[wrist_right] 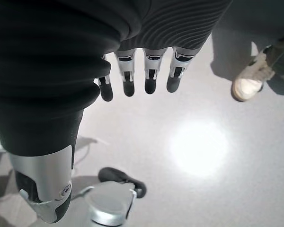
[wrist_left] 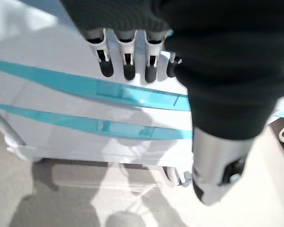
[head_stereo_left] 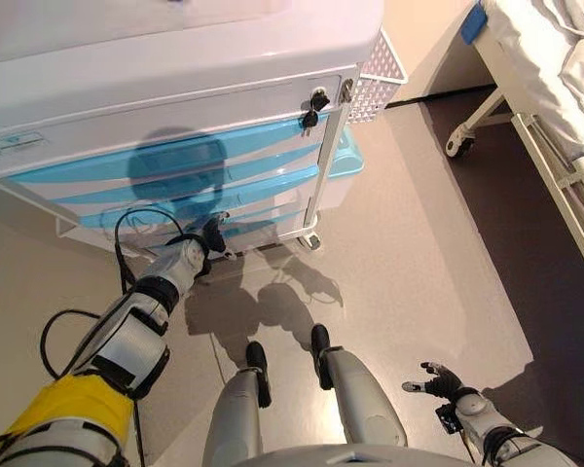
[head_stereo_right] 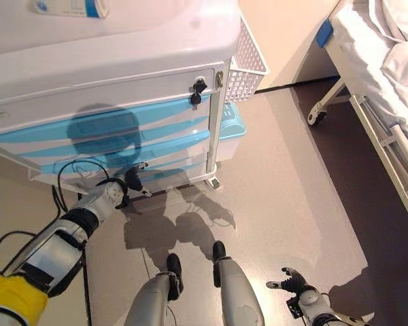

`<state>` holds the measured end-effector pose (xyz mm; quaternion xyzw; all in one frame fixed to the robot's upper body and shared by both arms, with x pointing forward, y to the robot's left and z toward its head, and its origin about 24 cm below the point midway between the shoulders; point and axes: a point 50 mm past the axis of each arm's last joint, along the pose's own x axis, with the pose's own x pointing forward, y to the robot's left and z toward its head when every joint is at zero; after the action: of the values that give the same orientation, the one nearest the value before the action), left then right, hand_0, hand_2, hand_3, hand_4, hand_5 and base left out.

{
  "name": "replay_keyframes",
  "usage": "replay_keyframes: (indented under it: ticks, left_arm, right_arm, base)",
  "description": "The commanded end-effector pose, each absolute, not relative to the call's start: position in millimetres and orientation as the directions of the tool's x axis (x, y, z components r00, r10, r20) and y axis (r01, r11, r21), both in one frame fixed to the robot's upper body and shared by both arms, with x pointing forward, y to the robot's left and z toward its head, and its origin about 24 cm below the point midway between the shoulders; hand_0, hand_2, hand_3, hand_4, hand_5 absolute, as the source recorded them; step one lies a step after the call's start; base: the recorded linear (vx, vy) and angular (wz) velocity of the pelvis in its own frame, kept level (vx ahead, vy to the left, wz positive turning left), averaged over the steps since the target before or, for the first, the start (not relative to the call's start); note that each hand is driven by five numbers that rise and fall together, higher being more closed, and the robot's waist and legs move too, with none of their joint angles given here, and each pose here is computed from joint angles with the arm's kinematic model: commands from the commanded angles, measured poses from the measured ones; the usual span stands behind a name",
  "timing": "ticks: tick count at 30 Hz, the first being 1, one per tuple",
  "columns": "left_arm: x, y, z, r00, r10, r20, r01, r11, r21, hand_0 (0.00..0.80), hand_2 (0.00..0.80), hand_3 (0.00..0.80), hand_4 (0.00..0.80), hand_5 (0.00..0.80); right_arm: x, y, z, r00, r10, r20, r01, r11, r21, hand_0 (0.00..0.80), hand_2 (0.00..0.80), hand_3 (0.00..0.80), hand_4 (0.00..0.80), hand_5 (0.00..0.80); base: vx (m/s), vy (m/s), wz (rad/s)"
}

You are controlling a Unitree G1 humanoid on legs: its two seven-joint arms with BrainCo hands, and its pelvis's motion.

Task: Open the drawer and pick up the medicine

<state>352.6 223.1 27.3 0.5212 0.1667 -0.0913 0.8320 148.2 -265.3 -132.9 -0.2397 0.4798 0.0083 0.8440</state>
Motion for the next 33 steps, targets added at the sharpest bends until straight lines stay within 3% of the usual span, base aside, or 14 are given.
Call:
replay_keyframes:
  ticks: [1, 10, 19, 29, 33]
  left_arm:
    - [339, 223, 14, 0.935, 0.017, -0.353, 0.267, 0.619, 0.738, 0.0, 0.0, 0.0, 0.0, 0.0]
    - [232, 229, -84, 0.814, 0.095, -0.573, 0.19, 0.888, 0.418, 0.0, 0.0, 0.0, 0.0, 0.0]
    - [116, 232, -152, 0.491, 0.218, -0.843, 0.064, 0.956, 0.285, 0.0, 0.0, 0.0, 0.0, 0.0]
    - [69, 225, -168, 0.327, 0.187, -0.926, 0.281, 0.917, 0.285, 0.0, 0.0, 0.0, 0.0, 0.0]
    - [72, 222, -167, 0.343, 0.173, -0.923, 0.31, 0.907, 0.285, 0.0, 0.0, 0.0, 0.0, 0.0]
  right_arm:
    - [121, -276, -139, 0.482, -0.253, -0.839, -0.256, 0.875, -0.411, 0.0, 0.0, 0.0, 0.0, 0.0]
    - [107, -268, -146, 0.443, -0.266, -0.856, -0.239, 0.885, -0.399, 0.0, 0.0, 0.0, 0.0, 0.0]
    - [97, -249, -155, 0.42, -0.241, -0.875, -0.24, 0.9, -0.363, 0.0, 0.0, 0.0, 0.0, 0.0]
    - [82, -225, -165, 0.367, -0.17, -0.915, -0.271, 0.921, -0.28, 0.0, 0.0, 0.0, 0.0, 0.0]
    - [78, -218, -167, 0.352, -0.148, -0.924, -0.317, 0.91, -0.266, 0.0, 0.0, 0.0, 0.0, 0.0]
  base:
    - [0.051, -0.017, 0.01]
    - [0.076, -0.026, 0.11]
    - [0.057, -0.029, 0.14]
    - [0.01, -0.005, 0.0]
    - [-0.027, -0.003, -0.05]
